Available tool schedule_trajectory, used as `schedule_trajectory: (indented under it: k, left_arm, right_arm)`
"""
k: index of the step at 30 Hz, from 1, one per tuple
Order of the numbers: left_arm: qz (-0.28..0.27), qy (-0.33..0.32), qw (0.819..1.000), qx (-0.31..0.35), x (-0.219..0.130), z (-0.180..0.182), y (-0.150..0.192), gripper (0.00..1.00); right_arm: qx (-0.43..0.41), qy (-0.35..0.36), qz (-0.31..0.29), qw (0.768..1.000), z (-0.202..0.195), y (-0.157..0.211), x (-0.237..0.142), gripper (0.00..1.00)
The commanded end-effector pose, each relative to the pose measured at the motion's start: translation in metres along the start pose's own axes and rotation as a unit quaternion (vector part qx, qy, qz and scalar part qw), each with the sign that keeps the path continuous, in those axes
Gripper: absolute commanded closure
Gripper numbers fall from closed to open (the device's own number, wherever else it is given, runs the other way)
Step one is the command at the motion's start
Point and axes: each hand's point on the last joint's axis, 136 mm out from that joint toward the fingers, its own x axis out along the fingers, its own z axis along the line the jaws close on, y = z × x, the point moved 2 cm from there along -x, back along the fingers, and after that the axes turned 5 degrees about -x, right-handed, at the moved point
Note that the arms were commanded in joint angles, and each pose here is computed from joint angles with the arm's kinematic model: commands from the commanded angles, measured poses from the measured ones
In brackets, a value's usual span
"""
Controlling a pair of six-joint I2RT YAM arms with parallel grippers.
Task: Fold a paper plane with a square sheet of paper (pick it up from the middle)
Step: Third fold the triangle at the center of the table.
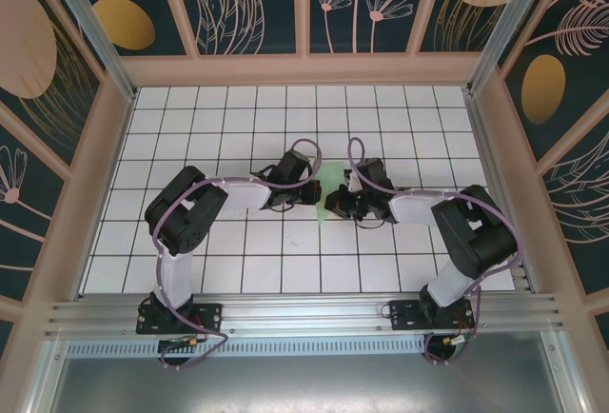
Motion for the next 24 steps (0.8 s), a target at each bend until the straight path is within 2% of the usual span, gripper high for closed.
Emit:
schedule_trajectory:
  k: [1, 7, 15, 22, 24]
  left_arm:
    - [0.039, -0.049, 0.998, -0.008, 0.003, 0.025, 0.026, 0.98]
    - [0.042, -0.051, 0.998, -0.007, 0.003, 0.027, 0.027, 0.98]
    - [0.043, -0.054, 0.998, -0.007, 0.003, 0.028, 0.028, 0.98]
    - [0.044, -0.052, 0.998, -0.008, 0.003, 0.027, 0.029, 0.98]
    - [0.043, -0.053, 0.998, -0.008, 0.003, 0.028, 0.028, 0.98]
  right_arm:
    - [0.005, -0.011, 0.009, 1.000, -0.003, 0.000, 0.010, 0.92]
    - [0.030, 0.039, 0.017, 0.999, -0.036, 0.005, 0.018, 0.92]
    - [-0.001, -0.002, -0.020, 1.000, -0.006, -0.025, -0.011, 0.91]
    - [0.014, -0.008, -0.006, 1.000, -0.019, -0.030, 0.001, 0.91]
    - [0.027, 0.012, 0.000, 1.000, -0.032, -0.025, 0.006, 0.91]
